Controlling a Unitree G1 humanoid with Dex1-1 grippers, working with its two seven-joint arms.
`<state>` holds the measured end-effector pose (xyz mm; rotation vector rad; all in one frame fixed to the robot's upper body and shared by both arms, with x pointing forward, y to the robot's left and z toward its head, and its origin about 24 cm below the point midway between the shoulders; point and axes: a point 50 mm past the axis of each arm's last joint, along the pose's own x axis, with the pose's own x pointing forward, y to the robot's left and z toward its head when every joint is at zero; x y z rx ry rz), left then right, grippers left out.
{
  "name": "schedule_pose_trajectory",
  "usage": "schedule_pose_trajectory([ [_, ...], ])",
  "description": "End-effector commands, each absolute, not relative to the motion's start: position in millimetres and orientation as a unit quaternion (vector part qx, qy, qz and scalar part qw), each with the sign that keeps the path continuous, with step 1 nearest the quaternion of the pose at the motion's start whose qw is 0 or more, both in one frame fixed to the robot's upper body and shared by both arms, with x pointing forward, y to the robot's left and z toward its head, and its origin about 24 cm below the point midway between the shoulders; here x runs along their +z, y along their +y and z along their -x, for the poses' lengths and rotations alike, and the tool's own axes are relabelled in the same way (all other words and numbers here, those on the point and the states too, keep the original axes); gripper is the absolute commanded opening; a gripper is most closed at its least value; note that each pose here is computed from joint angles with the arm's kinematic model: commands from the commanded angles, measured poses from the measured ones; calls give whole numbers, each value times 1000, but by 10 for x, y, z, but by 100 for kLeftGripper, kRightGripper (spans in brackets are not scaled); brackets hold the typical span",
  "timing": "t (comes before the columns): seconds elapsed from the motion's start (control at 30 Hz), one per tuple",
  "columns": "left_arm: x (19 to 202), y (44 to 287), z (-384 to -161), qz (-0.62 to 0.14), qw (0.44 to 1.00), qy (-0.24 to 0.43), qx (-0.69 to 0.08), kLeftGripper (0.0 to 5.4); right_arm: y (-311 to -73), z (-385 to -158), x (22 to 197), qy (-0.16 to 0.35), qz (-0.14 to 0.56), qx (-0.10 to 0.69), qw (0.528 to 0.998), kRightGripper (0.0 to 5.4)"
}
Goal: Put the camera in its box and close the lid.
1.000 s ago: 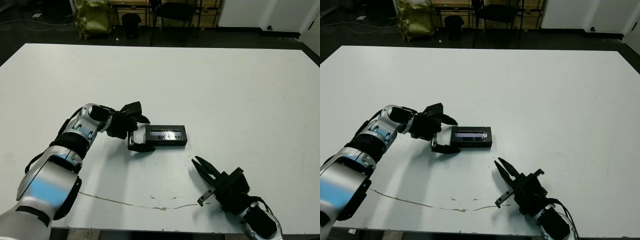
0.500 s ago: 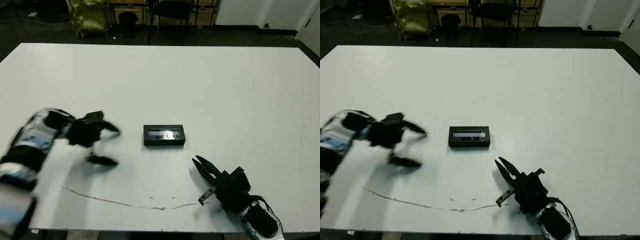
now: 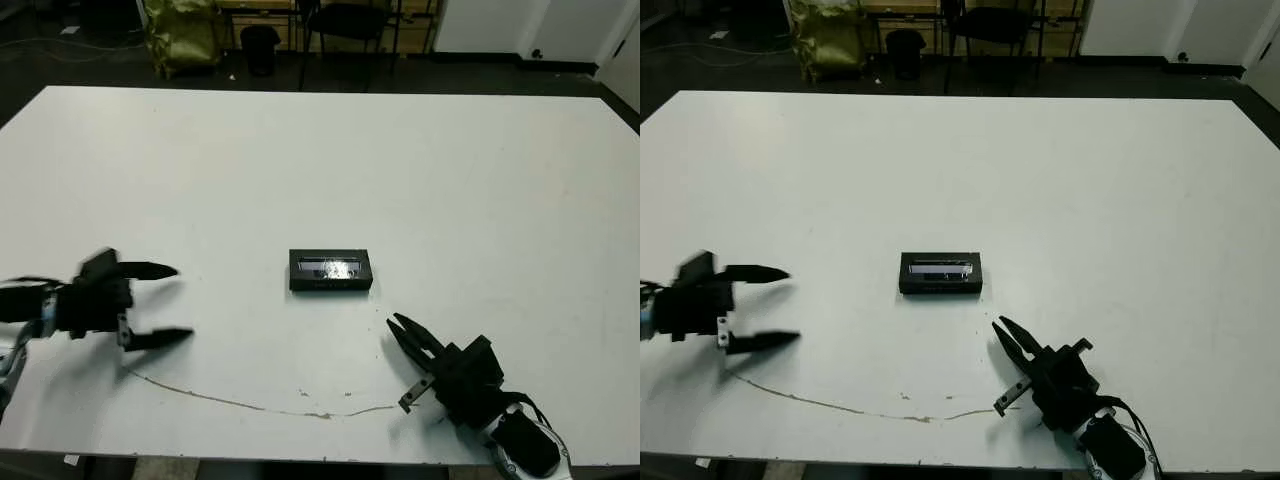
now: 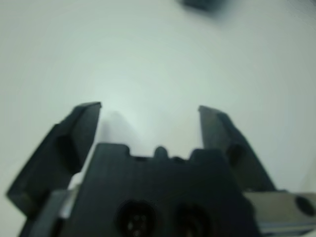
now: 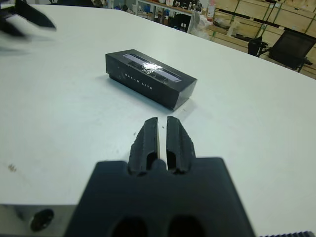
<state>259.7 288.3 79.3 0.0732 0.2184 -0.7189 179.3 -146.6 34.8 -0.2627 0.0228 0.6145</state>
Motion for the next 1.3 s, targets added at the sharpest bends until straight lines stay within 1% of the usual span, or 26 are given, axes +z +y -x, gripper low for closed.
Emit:
schedule_pose_trajectory([
  [0.03,1084,2593,-2648,0,944,53,-327,350,-1479,-1753,245,47,128,303,943,0],
  [0.1,1296,2301,-2643,7,943,18,-334,301,-1478,-1755,236,45,128,303,943,0],
  [0.2,1454,2013,-2595,18,940,-23,-340,229,-1481,-1752,227,42,131,303,943,0],
  [0.33,1519,1694,-2547,44,938,-32,-343,129,-1465,-1739,234,44,138,298,944,0],
  [0.5,1532,1411,-2580,87,935,-23,-343,3,-1429,-1727,234,38,129,291,947,0],
  [0.67,1486,1125,-2673,103,944,6,-314,1,-1389,-1713,261,39,121,289,949,0],
  [0.77,1377,940,-2772,113,953,37,-280,1,-1376,-1723,235,38,118,287,950,0],
  [0.83,1295,823,-2837,109,958,55,-261,1,-1381,-1739,176,36,118,284,951,0],
  [0.93,1132,695,-2935,97,964,76,-237,1,-1393,-1753,81,39,122,276,952,0],
  [1.0,1007,627,-2977,99,966,93,-220,1,-1396,-1752,51,39,124,271,954,0],
  [1.17,718,514,-3011,107,966,127,-200,1,-1378,-1732,97,36,127,268,954,0],
  [1.27,552,484,-2981,121,960,150,-202,1,-1373,-1733,73,33,122,270,954,0],
  [1.3,490,486,-2964,116,959,157,-204,1,-1369,-1730,74,40,125,270,954,0],
])
